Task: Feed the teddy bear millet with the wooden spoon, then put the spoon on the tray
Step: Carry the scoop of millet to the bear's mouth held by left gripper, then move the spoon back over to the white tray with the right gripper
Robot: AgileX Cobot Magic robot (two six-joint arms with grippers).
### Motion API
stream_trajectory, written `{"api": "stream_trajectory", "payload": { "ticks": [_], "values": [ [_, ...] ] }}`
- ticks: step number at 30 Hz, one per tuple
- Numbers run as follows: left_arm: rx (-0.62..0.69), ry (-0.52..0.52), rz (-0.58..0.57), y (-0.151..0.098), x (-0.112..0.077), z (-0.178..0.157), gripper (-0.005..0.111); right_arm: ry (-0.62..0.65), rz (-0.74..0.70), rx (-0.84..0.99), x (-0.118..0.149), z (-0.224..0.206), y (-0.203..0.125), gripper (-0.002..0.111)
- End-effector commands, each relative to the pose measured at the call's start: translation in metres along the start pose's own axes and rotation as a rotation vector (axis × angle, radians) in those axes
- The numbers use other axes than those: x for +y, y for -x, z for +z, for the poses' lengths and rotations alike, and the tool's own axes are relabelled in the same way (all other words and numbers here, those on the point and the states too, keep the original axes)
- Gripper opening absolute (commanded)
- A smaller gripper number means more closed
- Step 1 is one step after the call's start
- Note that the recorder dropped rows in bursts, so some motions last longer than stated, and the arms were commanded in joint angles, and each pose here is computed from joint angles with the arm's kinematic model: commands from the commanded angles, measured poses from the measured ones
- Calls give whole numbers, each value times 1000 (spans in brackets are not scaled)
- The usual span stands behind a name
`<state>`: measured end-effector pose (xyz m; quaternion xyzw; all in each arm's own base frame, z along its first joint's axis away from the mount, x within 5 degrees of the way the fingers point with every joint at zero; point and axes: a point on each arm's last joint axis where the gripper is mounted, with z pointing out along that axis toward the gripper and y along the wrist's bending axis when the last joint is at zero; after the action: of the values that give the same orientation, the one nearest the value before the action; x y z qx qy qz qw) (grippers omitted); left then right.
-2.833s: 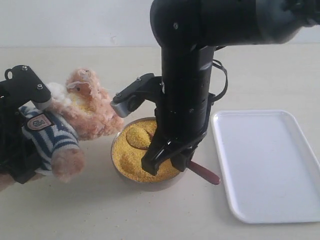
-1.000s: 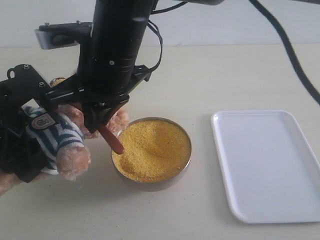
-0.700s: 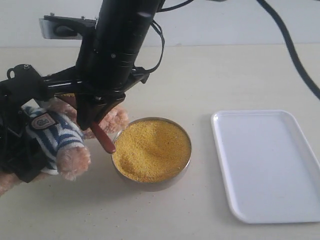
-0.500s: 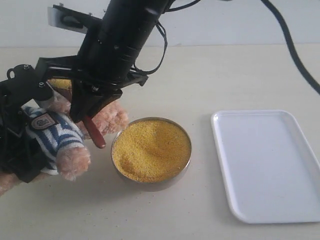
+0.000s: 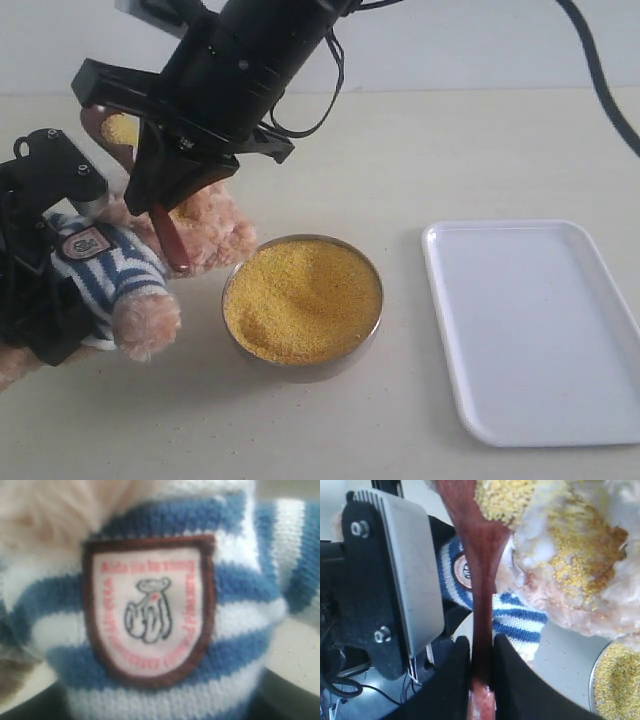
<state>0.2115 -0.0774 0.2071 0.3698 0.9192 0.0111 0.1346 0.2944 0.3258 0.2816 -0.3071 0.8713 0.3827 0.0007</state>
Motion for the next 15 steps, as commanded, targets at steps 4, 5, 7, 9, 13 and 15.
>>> {"api": "stream_trajectory", "payload": {
  "ticks": [4, 5, 7, 9, 13, 15],
  "values": [
    [-10, 4, 3, 0, -1, -2, 4, 74, 53, 23, -13, 7, -7, 0],
    [-10, 4, 3, 0, -1, -2, 4, 94, 59, 28, -16, 9, -9, 0],
    [-10, 4, 3, 0, -1, -2, 4, 117, 75, 45, -21, 14, -15, 0],
    [-10, 4, 3, 0, -1, -2, 4, 117, 82, 61, -25, 18, -19, 0],
    [-10, 4, 3, 0, -1, -2, 4, 136, 99, 53, -32, 17, -20, 0],
    [-8, 2, 2, 0, -1, -2, 4, 171, 113, 29, -33, 13, -17, 0]
  ]
}}
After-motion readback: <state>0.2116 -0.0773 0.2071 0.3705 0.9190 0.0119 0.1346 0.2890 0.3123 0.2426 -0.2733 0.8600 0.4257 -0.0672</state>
